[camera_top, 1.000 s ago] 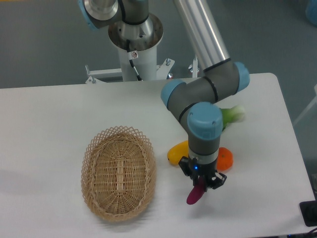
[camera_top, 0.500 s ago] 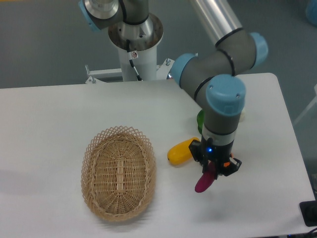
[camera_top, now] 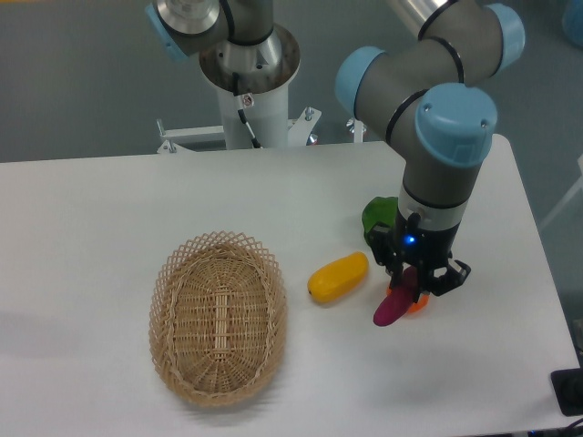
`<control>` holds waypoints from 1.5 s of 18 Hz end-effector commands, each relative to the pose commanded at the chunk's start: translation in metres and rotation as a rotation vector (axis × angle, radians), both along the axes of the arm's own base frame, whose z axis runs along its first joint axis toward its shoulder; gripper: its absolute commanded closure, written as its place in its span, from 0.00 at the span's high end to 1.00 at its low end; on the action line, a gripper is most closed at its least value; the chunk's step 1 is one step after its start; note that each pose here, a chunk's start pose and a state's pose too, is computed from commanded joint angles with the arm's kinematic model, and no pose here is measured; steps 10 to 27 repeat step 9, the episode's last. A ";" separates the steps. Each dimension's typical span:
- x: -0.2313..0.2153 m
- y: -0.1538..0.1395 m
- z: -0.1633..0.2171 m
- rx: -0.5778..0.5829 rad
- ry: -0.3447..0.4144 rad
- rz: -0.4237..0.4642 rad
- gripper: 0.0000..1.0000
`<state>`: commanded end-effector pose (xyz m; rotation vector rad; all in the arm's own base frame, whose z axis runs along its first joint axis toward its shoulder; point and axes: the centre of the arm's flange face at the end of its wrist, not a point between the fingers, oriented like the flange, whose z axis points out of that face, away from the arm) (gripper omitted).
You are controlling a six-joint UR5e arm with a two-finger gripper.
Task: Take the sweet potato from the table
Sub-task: 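Lift the held sweet potato up off the table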
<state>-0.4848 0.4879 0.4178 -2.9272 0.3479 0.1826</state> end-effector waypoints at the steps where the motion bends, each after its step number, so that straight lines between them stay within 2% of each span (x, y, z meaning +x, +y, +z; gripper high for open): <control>1: 0.000 0.000 0.000 0.000 0.000 0.000 0.29; 27: 0.001 0.002 0.001 0.004 0.005 -0.002 0.29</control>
